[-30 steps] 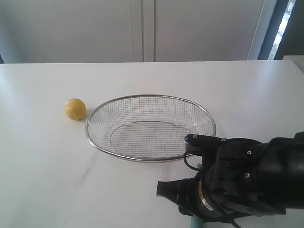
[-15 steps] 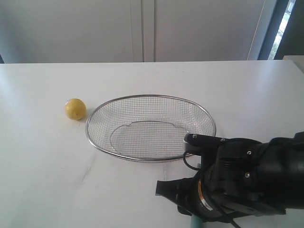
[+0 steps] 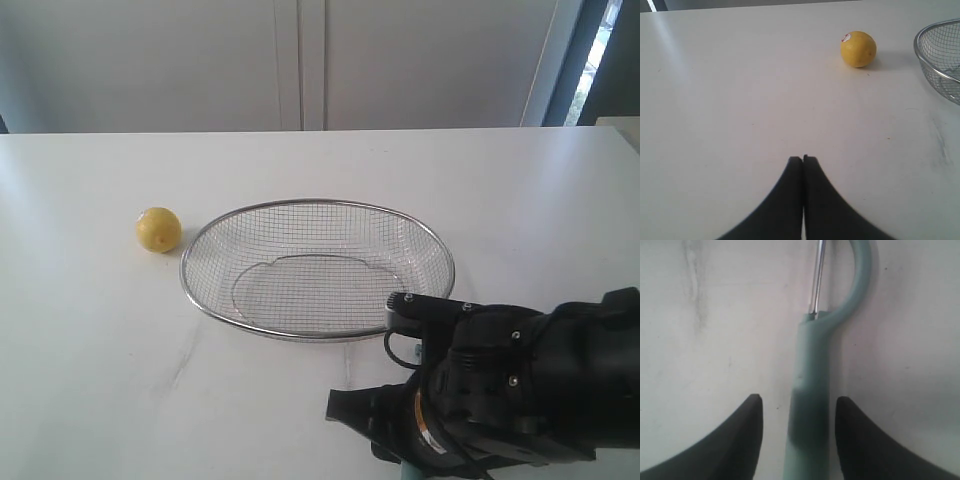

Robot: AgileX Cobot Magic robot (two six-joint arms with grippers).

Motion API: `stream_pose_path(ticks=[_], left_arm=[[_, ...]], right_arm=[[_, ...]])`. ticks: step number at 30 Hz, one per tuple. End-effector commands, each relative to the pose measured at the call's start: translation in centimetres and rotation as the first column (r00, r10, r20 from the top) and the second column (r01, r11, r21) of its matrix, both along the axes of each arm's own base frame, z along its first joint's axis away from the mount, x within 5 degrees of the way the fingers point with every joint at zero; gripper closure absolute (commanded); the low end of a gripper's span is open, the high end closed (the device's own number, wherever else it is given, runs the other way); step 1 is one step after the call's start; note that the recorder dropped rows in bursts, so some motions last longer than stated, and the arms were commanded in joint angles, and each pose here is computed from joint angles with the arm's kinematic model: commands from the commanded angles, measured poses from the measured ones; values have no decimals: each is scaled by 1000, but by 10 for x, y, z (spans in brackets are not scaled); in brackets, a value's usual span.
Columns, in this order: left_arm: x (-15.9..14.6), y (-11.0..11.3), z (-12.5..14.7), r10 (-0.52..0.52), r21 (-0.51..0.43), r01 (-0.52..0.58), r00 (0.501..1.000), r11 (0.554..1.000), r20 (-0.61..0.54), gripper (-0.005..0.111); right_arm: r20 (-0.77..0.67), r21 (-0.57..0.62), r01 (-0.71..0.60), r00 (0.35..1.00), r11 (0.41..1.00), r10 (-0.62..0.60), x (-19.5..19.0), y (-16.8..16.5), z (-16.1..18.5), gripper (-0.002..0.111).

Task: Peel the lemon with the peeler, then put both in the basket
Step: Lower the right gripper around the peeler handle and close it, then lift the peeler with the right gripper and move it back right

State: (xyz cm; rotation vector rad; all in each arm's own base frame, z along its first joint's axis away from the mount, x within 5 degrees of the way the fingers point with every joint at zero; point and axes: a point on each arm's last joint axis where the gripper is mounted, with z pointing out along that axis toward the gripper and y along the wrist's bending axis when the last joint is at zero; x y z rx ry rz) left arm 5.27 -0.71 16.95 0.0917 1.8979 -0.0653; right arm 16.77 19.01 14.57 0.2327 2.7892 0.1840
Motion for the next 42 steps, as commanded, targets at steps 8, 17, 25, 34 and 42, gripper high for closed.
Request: stream_pose_path(ticks=[8,17,25,34,42], left_arm=[[0,0,0,2,-10,-2,1000,1000,0,106],[0,0,0,2,-10,-2,1000,1000,0,106],[0,0,0,2,-10,-2,1000,1000,0,106],[0,0,0,2,-10,-2,1000,1000,0,106],[0,0,0,2,-10,-2,1000,1000,0,106]], right_arm=[[-28,-46,7,1000,999,-9,0,-4,-14,73],[-36,-113,45,998,993,-49,-1,-11,-12,108],[28,-149,47,999,988,-43,-6,-28,22,108],[137,-241,-125,977,962,161,-23,-63,81,108],[406,-378,-241,824,894,394,-30,-95,134,108]])
